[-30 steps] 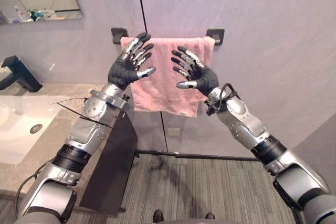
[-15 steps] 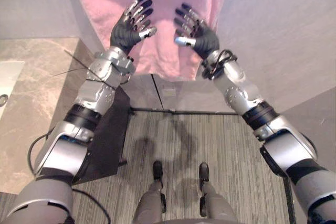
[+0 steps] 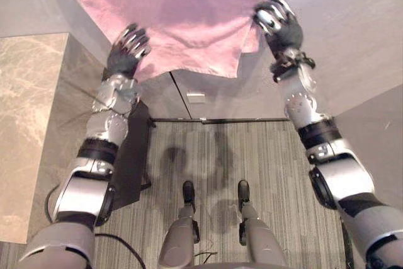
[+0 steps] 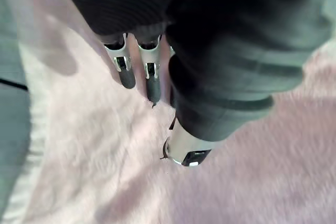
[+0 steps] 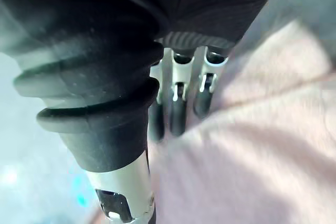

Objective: Organize washtable

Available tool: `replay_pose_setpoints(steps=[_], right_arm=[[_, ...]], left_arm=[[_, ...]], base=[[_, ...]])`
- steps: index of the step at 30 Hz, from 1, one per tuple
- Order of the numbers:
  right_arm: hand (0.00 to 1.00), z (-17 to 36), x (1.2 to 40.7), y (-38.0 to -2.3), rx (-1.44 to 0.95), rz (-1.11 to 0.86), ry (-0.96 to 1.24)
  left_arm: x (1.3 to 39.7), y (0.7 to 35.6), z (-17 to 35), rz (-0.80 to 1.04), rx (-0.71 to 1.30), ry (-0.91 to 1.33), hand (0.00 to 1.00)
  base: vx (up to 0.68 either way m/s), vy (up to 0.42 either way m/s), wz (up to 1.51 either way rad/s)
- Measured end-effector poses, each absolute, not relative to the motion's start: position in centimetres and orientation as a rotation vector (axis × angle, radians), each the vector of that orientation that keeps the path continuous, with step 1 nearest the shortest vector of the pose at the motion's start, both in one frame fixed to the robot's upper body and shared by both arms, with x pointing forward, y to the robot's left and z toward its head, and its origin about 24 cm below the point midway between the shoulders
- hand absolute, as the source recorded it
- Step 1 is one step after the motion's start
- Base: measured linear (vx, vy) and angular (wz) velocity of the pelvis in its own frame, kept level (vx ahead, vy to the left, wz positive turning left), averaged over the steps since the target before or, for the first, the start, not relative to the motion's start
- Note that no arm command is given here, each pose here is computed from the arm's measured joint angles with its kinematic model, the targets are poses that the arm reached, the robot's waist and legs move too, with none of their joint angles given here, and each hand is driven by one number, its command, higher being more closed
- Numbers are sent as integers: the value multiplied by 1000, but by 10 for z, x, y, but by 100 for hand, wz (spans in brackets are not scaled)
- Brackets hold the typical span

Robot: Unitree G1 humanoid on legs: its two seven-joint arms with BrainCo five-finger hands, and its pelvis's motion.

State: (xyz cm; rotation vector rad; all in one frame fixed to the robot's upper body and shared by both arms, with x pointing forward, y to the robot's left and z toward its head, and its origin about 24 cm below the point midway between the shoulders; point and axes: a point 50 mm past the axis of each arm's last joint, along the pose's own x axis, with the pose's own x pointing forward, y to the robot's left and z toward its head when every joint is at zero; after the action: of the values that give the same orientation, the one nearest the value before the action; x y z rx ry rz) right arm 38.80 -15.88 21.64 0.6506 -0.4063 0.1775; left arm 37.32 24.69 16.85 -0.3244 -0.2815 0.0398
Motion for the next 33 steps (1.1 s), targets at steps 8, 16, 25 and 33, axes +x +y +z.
replay_pose_setpoints(steps=[8, 16, 25, 33], right_arm=[[0, 27, 305, -210, 801, -234, -19], [0, -102, 131, -263, 876, -938, 319], [0, -168, -34, -215, 679, -1179, 1111], [0, -170, -20, -204, 343, -724, 1269]], left_arm=[[305, 282, 44, 306, -453, -19, 0], [149, 239, -118, 590, -626, 587, 0], [24, 188, -173, 832, -687, 1054, 0], [29, 204, -170, 705, -489, 1086, 0]], base=[[-13, -7, -6], [48, 2, 0], [60, 7, -13], [-3, 6, -14]])
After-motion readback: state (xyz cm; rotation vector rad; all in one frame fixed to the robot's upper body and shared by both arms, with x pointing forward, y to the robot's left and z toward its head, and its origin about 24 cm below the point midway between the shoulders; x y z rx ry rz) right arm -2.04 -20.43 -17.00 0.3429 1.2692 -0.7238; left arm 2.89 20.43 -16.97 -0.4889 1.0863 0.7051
